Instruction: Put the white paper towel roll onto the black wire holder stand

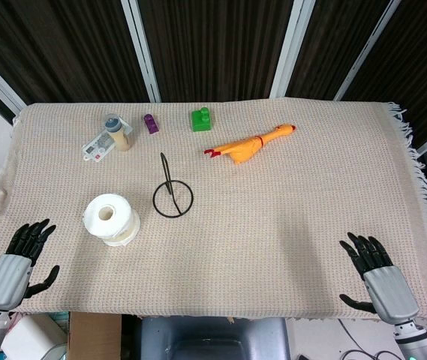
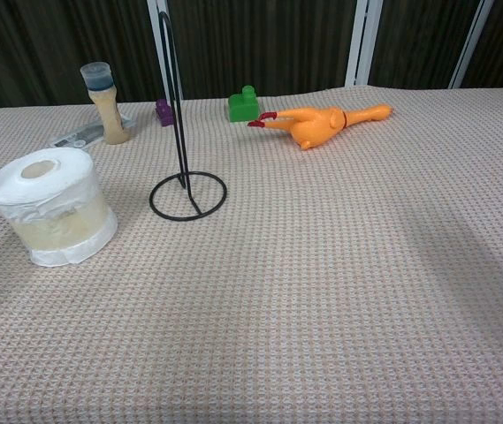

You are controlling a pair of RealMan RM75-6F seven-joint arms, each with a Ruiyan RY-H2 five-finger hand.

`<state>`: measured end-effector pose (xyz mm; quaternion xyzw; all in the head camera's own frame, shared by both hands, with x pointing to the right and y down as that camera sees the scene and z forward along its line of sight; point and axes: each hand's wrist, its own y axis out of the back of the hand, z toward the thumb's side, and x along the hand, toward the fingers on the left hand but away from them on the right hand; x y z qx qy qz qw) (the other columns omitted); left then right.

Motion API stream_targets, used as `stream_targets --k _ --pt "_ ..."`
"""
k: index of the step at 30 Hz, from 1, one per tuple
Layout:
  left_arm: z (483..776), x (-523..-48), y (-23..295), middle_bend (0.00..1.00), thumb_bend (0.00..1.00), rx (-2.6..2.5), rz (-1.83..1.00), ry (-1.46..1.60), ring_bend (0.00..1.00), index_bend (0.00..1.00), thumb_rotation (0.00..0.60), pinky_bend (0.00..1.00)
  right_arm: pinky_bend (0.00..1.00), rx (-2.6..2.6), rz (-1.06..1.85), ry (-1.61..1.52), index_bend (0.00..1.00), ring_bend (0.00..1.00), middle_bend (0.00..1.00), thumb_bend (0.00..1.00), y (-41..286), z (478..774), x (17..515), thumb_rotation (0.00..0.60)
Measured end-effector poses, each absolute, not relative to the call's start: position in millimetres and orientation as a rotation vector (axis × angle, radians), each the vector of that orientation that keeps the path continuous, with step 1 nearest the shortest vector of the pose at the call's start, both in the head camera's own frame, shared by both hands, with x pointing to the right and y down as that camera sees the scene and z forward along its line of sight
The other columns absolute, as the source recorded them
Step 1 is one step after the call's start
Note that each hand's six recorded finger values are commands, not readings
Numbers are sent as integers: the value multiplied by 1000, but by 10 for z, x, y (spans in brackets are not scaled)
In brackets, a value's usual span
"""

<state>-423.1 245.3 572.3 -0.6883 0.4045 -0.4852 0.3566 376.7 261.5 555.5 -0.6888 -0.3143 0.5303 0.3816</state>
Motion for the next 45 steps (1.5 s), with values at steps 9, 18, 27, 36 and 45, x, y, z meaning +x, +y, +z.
stream_targets --k 9,18,27,36,45 --pt "5947 -4108 2353 0 354 -1973 -1120 1213 0 0 600 0 0 -1753 1352 -821 0 0 0 79 2596 5540 3775 600" --pt "6599 -3845 2122 0 346 -2136 -1027 1348 0 0 600 0 0 -1745 1353 -852 0 0 0 79 2551 5502 3819 600" --pt "6908 -3694 1975 0 347 -2149 -1043 1381 0 0 600 0 0 -1742 1360 -853 0 0 0 79 2544 5512 3827 600" --pt "7137 -3550 1927 0 345 -2268 -1079 1420 0 0 600 0 0 -1732 1365 -858 0 0 0 79 2531 5520 3831 600" --pt "7266 -3512 1837 63 359 -2243 -1128 1424 87 39 600 353 0 -1732 1366 -860 0 0 0 79 2529 5516 3832 600"
